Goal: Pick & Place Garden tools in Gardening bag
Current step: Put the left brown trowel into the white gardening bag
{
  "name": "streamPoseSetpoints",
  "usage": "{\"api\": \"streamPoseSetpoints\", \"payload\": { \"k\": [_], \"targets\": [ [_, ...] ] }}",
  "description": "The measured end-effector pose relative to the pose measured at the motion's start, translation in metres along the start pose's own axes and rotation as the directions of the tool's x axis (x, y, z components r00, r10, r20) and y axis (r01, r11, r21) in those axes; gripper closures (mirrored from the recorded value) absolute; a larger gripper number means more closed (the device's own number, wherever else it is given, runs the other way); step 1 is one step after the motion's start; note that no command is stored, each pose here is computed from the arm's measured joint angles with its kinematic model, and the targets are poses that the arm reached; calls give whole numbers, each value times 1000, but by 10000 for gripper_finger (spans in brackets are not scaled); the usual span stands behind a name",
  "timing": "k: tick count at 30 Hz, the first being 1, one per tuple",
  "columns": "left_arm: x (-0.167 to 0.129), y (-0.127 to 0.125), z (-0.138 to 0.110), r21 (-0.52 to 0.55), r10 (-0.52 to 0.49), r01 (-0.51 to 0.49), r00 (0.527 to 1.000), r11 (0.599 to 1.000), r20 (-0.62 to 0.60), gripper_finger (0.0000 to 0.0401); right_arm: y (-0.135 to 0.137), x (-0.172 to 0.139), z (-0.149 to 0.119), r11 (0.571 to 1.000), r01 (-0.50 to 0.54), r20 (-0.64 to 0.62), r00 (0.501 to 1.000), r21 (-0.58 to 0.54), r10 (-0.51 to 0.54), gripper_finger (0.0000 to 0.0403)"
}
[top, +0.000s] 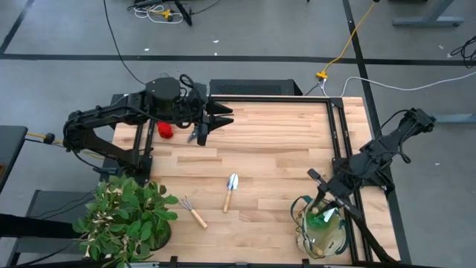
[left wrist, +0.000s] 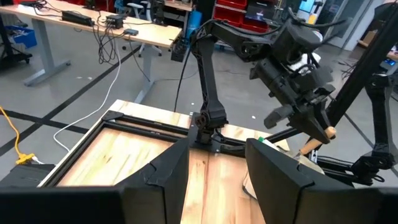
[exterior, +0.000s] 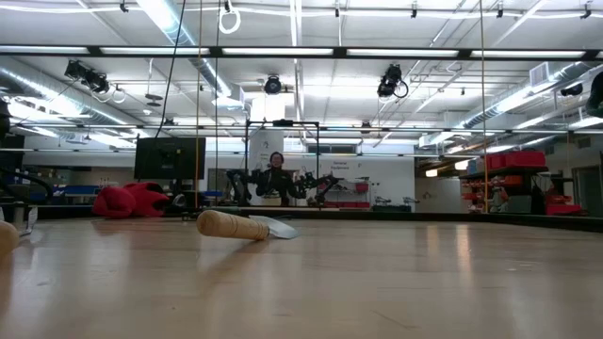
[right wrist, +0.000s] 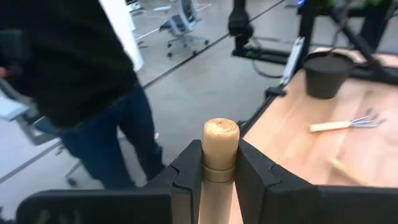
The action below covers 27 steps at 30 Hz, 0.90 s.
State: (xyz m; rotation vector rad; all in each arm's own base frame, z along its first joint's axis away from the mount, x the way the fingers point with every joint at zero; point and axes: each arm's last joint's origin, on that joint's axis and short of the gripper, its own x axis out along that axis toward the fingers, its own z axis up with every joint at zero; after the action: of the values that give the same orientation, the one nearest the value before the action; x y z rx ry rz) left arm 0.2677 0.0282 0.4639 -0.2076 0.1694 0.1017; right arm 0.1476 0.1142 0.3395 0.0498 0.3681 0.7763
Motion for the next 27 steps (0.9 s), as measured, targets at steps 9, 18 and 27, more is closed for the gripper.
{"api": "streamPoseSetpoints", "payload": {
  "k": [9, 18, 27],
  "targets": [
    [0, 0, 0, 0, 0, 0, 1000, 1000, 0, 234, 16, 15, -7, 996, -85, -68, 994, -3, 84, 332],
    [0, 0, 0, -1, 0, 0, 1000, 1000, -1, 234, 25, 41, -20, 992, -125, -173, 977, -5, 122, 332],
    [0, 0, 0, 1, 0, 0, 1000, 1000, -2, 234, 35, 65, -35, 988, -156, -271, 951, -8, 148, 332]
  ]
}}
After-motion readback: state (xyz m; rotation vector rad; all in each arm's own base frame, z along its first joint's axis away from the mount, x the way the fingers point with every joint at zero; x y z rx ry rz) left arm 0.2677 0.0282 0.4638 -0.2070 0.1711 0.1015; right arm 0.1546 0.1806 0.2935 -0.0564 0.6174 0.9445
